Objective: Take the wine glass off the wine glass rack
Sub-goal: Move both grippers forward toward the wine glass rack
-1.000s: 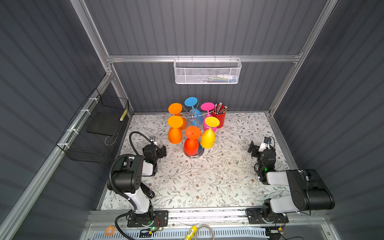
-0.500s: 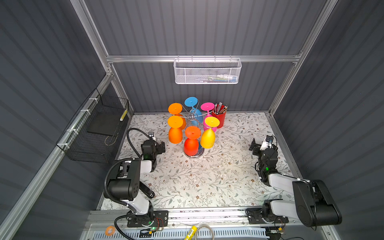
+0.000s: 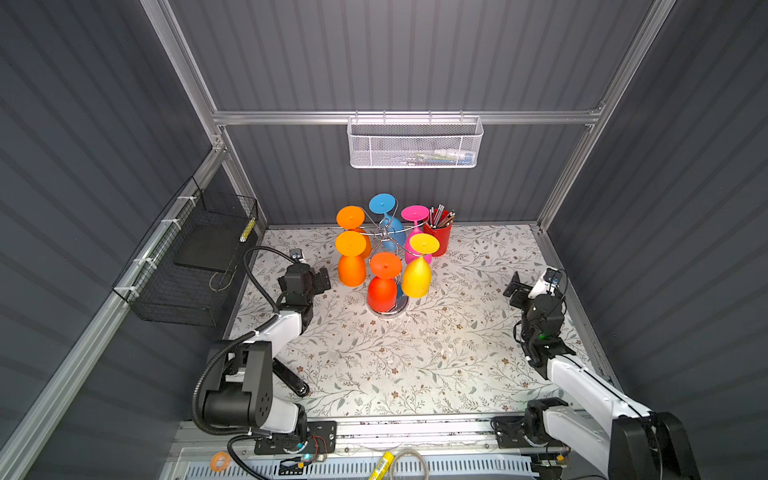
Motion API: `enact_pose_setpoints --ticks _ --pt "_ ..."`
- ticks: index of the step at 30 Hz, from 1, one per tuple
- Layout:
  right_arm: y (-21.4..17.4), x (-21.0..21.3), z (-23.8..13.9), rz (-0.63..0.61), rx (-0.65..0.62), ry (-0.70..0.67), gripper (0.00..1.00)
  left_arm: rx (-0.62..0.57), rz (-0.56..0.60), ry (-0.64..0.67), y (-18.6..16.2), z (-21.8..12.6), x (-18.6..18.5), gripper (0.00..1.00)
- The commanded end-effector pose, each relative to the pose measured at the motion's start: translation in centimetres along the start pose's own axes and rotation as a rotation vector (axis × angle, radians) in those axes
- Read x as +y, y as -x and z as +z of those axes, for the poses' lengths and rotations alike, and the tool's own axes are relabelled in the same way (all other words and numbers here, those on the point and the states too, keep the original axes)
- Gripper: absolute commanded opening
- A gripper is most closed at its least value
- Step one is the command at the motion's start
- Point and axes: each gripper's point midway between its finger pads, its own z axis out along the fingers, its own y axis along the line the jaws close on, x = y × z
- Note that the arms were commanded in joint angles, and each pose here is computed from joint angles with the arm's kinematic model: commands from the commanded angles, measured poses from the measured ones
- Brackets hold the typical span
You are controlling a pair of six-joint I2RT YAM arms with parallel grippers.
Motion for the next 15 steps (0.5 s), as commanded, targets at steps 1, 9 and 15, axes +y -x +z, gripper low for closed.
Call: enact_pose_setpoints --ticks 1,9,15 --pt "0.3 0.3 -0.6 0.027 0.018 0.023 0.99 0.007 -0.034 0.072 0.3 -0.6 1.4 1.00" --pt "1.2 2.1 -1.0 0.041 0.060 0.118 0.99 0.054 -0.050 0.122 1.5 -0.3 2.1 1.00" --pt "2.7 3.8 -0.7 0.081 0.093 0.182 0.99 0.125 -0.133 0.169 2.3 0.0 3.8 1.00"
